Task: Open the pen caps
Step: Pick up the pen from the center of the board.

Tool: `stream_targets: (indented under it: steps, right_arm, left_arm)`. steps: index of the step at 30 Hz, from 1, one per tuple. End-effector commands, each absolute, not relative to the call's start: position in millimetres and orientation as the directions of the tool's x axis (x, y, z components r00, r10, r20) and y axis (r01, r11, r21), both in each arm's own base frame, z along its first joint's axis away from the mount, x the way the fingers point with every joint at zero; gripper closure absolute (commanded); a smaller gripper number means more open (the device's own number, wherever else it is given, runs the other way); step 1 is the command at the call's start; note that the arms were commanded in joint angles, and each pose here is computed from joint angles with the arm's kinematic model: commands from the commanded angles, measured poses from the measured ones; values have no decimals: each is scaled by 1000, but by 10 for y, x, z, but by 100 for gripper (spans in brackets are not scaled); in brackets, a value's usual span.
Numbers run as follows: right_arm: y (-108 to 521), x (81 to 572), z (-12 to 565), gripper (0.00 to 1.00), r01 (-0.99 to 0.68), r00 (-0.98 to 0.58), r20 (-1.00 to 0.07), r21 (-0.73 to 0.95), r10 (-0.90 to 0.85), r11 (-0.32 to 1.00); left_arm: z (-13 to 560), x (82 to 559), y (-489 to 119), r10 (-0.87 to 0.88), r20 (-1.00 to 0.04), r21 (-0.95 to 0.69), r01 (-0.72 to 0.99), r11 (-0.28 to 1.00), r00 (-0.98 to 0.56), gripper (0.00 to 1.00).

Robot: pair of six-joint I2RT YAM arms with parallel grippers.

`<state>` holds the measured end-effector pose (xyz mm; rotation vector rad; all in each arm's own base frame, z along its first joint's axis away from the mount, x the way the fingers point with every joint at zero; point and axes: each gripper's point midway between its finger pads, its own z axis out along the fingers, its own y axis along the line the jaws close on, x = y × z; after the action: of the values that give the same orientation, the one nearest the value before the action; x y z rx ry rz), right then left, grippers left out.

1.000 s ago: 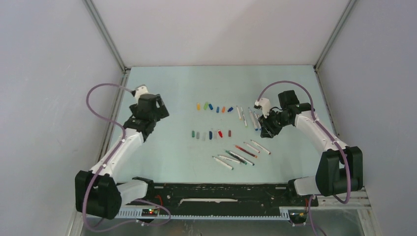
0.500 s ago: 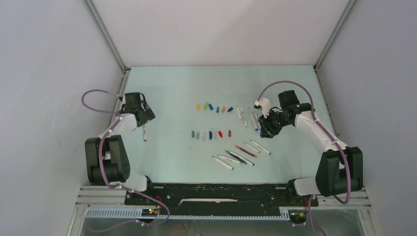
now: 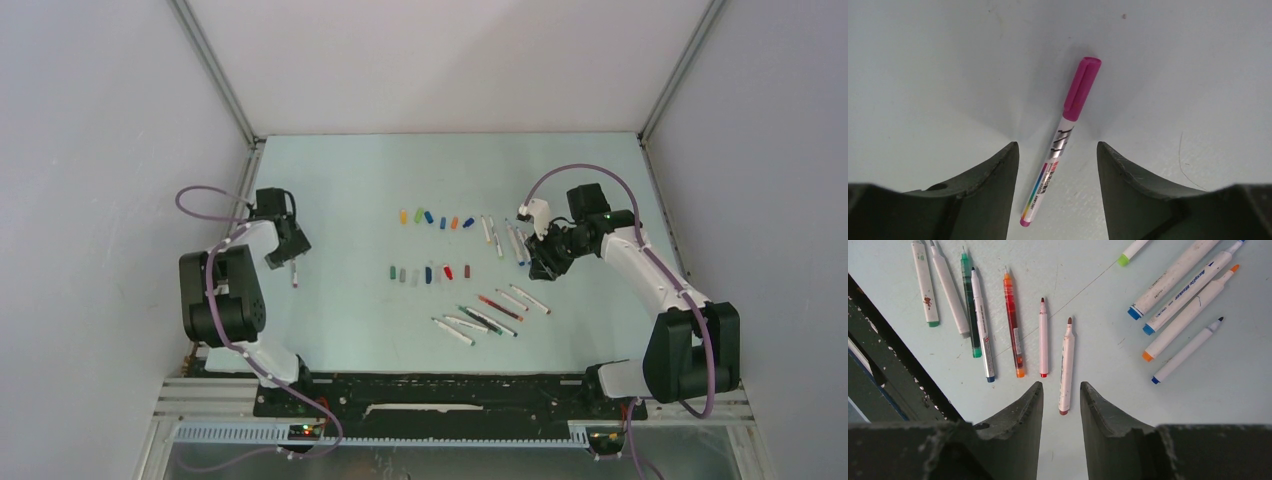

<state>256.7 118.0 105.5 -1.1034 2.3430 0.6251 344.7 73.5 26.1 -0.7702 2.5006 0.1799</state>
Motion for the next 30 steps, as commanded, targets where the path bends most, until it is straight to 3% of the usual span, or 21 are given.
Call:
stream_targets:
  steps: [1, 11, 15, 19, 23, 30]
  right_arm:
    - [1213, 2634, 1253, 64, -816, -517, -635, 163, -574, 555]
    - [1214, 2633, 1261, 64, -817, -514, -637, 160, -574, 554]
    - [1212, 2632, 1267, 64, -817, -513, -638, 158, -574, 554]
    - [1213, 2633, 1271, 64, -818, -511, -640, 156, -574, 553]
    - [1216, 2629, 1279, 64, -819, -509, -642, 156, -574, 552]
    - [1219, 2625, 1292, 64, -820, -506, -646, 155, -572, 550]
  left_arm:
    - [341, 3598, 806, -501, -516, -57, -555, 830, -695, 40]
    - [201, 3576, 801, -513, -458, -59, -552, 832, -726, 56]
    - [113, 3544, 763, -515, -412, -55, -543, 838, -752, 69]
    - [91, 3499, 755, -505, -387, -23, -539, 842, -772, 73]
    - [141, 3466, 723, -451, -397, 49, -509, 859, -799, 73]
    - [197, 3414, 609, -404, -396, 96, -475, 875, -824, 60]
